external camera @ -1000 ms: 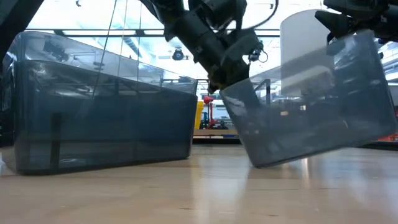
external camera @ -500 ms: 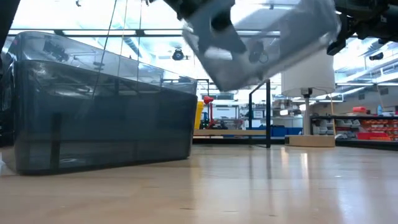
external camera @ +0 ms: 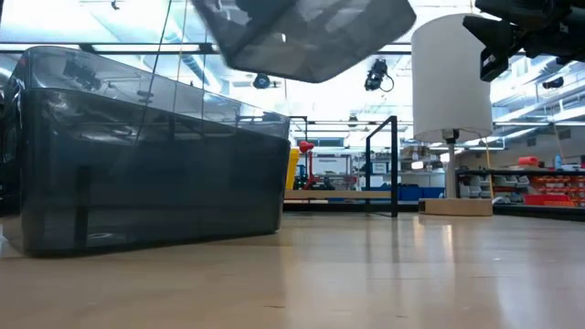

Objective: Stack baskets on shelf by color
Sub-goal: Stack the right black bin on top of the left black bin

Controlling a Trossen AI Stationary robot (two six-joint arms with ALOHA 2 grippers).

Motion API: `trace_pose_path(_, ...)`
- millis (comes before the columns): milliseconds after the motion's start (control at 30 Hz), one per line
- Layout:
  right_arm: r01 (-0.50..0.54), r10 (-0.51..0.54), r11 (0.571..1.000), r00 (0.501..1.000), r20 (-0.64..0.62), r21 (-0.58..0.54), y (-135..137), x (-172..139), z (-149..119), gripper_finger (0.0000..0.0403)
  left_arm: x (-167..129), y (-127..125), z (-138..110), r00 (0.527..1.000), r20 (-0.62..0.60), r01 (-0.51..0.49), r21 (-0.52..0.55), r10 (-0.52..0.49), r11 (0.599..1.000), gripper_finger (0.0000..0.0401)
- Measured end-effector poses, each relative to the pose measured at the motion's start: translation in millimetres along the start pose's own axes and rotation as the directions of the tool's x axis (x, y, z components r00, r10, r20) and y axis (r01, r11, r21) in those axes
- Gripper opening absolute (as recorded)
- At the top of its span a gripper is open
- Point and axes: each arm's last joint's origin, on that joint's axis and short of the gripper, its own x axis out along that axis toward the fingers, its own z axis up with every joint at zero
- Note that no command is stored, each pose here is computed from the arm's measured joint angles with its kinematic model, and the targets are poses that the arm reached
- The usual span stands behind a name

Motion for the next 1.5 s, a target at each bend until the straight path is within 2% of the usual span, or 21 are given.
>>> trace_pose_path(133,-0.001,0.001,1.0,1.0,0.004,0.0,0.1,0.0,0.3,0.013,-11.9,1.0,-5.1,0.999,-0.047,-0.005,0.024,0.006,1.0,0.0006)
trace_pose_path(433,-0.003,0.003,1.0,1.0,0.013,0.001,0.3,0.0,1.3,0.013,-26.4,4.3,-25.0,0.968,-0.247,-0.004,0.134,0.038,0.991,0.0006)
trace_pose_path(567,-0.003,0.003,1.0,1.0,0.016,0.001,0.3,0.0,1.6,0.013,-30.6,4.9,-29.2,0.957,-0.287,0.01,0.179,0.043,0.984,0.0006)
trace_pose_path(833,-0.003,0.003,1.0,1.0,0.016,0.001,0.2,0.0,1.5,0.013,-33.0,5.7,-32.6,0.946,-0.32,0.033,0.262,0.055,0.964,0.0006)
trace_pose_path(1267,-0.003,0.003,1.0,1.0,0.016,0.001,0.3,0.0,1.5,0.013,-31.7,-2.1,-35.0,0.941,-0.333,0.044,0.296,0.06,0.954,0.0006)
trace_pose_path(1500,-0.003,0.003,1.0,1.0,0.016,0.001,0.3,0.0,1.5,0.013,-31.1,-6.2,-35.9,0.94,-0.33,0.013,0.289,0.086,0.957,0.0006)
